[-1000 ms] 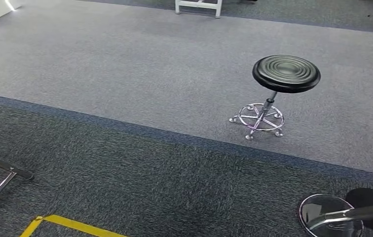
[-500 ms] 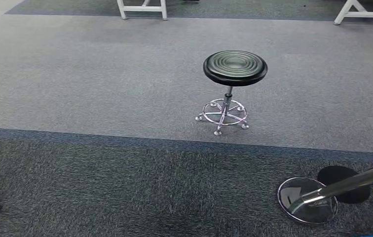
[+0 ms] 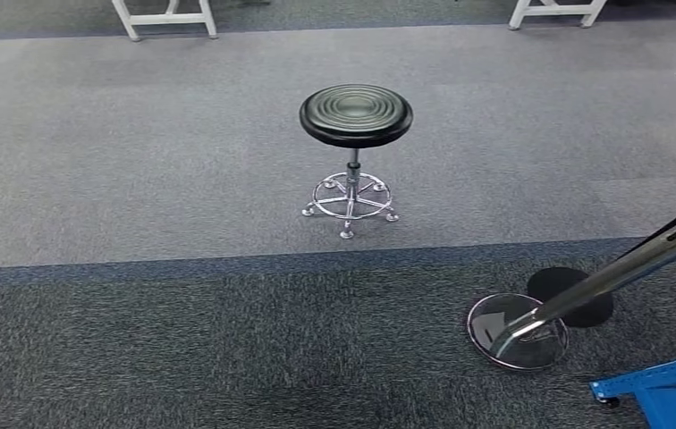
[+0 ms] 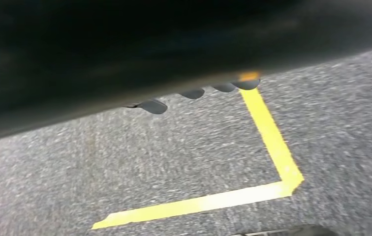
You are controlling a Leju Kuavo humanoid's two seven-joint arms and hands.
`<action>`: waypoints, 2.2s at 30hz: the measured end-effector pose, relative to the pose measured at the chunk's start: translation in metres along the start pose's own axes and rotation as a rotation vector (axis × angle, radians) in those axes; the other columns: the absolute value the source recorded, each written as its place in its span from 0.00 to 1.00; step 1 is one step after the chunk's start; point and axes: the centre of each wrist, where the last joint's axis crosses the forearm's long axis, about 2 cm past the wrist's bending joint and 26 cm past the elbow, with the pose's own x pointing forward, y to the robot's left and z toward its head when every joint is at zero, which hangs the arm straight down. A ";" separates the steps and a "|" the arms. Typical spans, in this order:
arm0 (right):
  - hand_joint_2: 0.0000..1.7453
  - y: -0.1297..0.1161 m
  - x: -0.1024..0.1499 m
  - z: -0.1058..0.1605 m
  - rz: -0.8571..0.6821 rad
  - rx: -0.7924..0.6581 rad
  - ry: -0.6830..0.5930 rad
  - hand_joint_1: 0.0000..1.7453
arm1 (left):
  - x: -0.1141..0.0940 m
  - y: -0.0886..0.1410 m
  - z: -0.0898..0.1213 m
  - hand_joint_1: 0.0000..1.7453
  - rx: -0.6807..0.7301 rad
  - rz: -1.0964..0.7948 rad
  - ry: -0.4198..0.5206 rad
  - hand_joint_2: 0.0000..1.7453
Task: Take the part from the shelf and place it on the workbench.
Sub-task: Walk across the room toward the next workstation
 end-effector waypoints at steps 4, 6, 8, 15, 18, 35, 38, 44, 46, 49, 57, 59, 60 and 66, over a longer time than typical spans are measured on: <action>0.00 0.001 0.000 0.000 -0.003 0.001 0.001 0.00 | 0.002 0.001 -0.002 0.00 0.003 0.001 0.002 0.00; 0.00 0.001 -0.001 0.000 -0.004 0.000 0.003 0.00 | 0.003 0.001 -0.002 0.00 0.002 0.001 0.001 0.00; 0.00 0.001 0.000 0.000 -0.005 -0.001 -0.001 0.00 | 0.002 0.001 -0.002 0.00 0.001 0.000 0.006 0.00; 0.00 0.001 -0.002 0.000 -0.015 -0.005 0.006 0.00 | -0.002 0.003 -0.001 0.00 -0.003 -0.011 0.016 0.00; 0.00 0.002 -0.002 0.000 -0.019 -0.005 0.006 0.00 | -0.001 0.003 -0.002 0.00 -0.004 -0.014 0.012 0.00; 0.00 -0.002 -0.005 -0.001 -0.018 -0.009 0.006 0.00 | 0.004 0.001 -0.003 0.00 -0.016 -0.005 0.003 0.00; 0.00 -0.002 -0.004 -0.002 -0.018 -0.010 0.003 0.00 | 0.004 0.001 -0.004 0.00 -0.017 -0.007 0.002 0.00; 0.00 -0.001 -0.004 -0.001 -0.020 -0.007 0.005 0.00 | 0.000 0.001 -0.002 0.00 -0.020 -0.011 0.010 0.00; 0.00 -0.001 -0.003 -0.002 -0.020 -0.007 0.003 0.00 | 0.000 0.002 -0.003 0.00 -0.018 -0.012 0.009 0.00; 0.00 0.000 -0.003 -0.002 -0.021 -0.005 0.003 0.00 | 0.000 0.003 -0.003 0.00 -0.016 -0.012 0.008 0.00; 0.00 -0.003 -0.004 -0.003 -0.019 -0.013 -0.002 0.00 | 0.002 0.001 -0.003 0.00 -0.021 -0.008 0.005 0.00; 0.00 -0.004 -0.005 -0.003 -0.019 -0.016 -0.001 0.00 | 0.003 0.000 -0.003 0.00 -0.022 -0.005 0.003 0.00; 0.00 -0.005 -0.004 -0.003 -0.019 -0.017 -0.004 0.00 | 0.004 0.000 -0.003 0.00 -0.023 -0.004 0.001 0.00; 0.00 -0.005 -0.003 -0.004 -0.021 -0.015 -0.010 0.00 | 0.008 0.001 -0.005 0.00 -0.020 0.000 -0.009 0.00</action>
